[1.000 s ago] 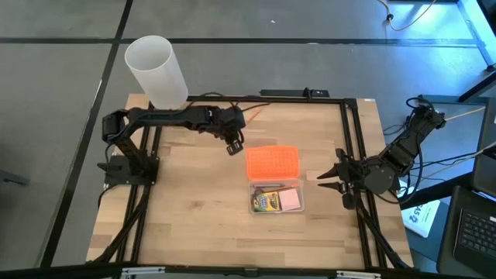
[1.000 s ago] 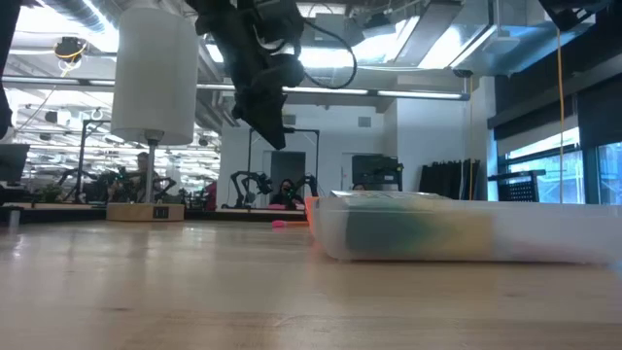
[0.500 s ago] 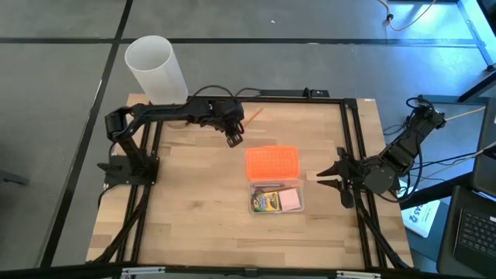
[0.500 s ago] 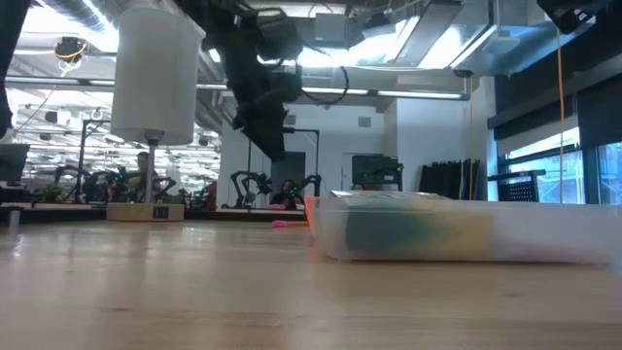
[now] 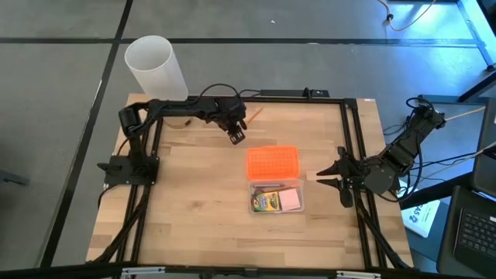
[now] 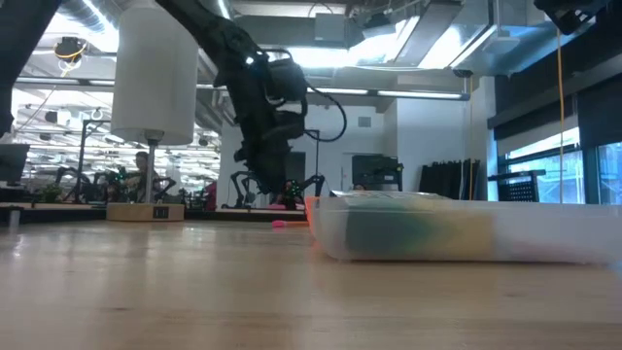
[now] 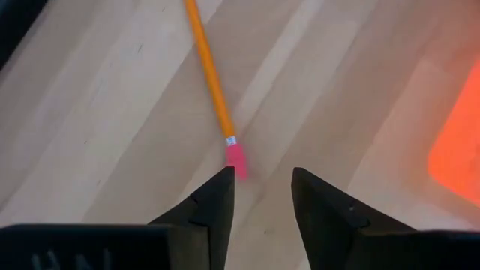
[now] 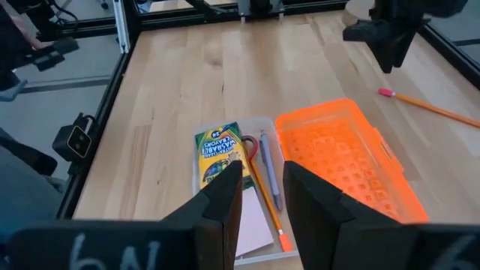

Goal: Pack school essentials
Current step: Put the yellow pencil into the orange supply box

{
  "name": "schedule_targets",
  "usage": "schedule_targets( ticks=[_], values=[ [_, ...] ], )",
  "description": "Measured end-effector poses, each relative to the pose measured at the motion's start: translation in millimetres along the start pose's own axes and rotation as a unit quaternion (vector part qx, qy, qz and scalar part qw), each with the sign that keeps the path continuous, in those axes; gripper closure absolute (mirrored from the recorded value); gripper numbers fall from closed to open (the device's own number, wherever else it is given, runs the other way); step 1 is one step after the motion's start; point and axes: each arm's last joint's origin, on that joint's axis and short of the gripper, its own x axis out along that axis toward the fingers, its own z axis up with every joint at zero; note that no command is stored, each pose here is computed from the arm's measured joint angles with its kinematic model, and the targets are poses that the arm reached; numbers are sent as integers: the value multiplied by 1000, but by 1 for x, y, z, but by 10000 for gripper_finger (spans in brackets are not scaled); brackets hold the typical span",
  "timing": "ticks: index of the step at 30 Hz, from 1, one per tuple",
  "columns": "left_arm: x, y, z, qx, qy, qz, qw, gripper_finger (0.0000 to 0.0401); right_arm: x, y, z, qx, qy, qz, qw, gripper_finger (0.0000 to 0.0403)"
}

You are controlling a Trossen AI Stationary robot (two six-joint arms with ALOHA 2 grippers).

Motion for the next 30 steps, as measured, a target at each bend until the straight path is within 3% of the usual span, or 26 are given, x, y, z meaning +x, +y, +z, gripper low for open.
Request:
schedule_targets(
  ticks=[16,30],
  values=[
    [42,4,-2,1,14,24,1000,273,6,4,-2,-7,9,-7,1000,302],
    [48,-3,-6,33,29,56,997,273,6,5,-2,-7,11,-7,1000,302]
  ],
)
